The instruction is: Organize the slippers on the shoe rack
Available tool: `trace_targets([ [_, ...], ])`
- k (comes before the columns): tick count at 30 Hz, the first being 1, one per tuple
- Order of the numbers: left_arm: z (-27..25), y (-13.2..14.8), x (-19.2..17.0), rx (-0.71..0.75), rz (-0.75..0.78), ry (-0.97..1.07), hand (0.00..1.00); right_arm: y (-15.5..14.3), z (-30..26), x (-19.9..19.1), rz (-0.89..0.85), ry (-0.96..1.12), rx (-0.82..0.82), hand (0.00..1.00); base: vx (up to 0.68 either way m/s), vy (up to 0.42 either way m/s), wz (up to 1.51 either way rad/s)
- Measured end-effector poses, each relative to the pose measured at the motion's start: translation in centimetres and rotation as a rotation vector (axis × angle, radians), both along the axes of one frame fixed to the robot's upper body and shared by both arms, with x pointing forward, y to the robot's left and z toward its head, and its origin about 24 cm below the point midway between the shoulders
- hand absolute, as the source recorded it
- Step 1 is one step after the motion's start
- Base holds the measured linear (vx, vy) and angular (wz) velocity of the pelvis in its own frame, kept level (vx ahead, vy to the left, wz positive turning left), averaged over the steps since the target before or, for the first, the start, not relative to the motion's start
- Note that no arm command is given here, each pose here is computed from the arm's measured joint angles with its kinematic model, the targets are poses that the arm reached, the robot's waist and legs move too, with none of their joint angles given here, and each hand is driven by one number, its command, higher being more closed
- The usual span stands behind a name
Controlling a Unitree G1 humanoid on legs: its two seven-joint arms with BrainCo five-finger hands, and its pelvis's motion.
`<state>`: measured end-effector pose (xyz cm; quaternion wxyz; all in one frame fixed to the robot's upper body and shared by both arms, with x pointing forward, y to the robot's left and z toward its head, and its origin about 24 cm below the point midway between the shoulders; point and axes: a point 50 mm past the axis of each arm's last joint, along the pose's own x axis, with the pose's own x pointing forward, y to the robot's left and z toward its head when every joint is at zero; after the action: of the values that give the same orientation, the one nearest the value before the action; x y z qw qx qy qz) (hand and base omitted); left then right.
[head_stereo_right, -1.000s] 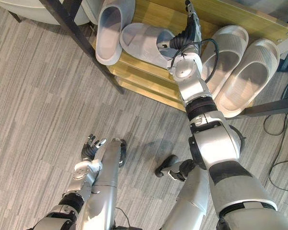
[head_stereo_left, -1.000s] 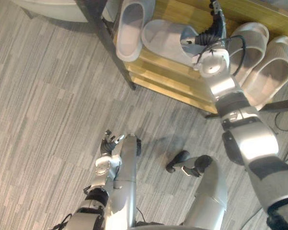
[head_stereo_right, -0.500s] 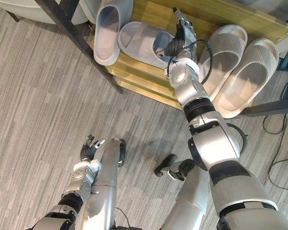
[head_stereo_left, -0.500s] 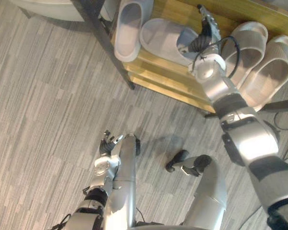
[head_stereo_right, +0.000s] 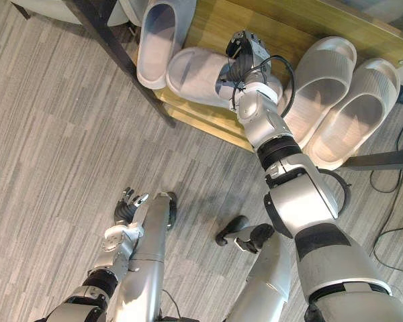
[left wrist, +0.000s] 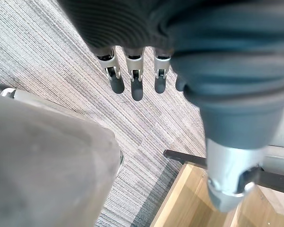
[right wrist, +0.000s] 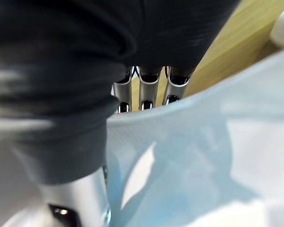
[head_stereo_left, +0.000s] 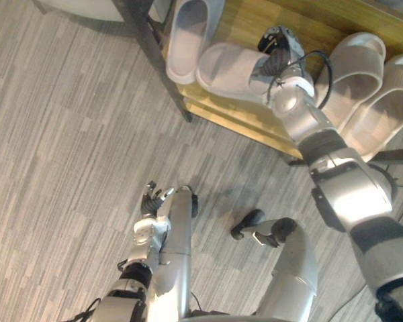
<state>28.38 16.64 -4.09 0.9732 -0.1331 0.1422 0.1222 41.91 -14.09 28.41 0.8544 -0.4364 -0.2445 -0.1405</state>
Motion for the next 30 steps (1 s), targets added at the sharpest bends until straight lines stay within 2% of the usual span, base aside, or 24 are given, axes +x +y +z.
trace_targets([
  [9, 0.1, 0.0, 0.2, 0.001, -0.001, 0.0, 0.0, -0.2, 0.0, 0.0, 0.024, 0.005, 0.055, 1.0, 0.0, 0.0, 0.0],
  [30, 1.1, 0.4, 1.1, -0.014, 0.016, -0.042, 0.0, -4.3, 1.7, -0.6, -0.056, -0.095, 0.432, 1.0, 0.0, 0.004, -0.01],
])
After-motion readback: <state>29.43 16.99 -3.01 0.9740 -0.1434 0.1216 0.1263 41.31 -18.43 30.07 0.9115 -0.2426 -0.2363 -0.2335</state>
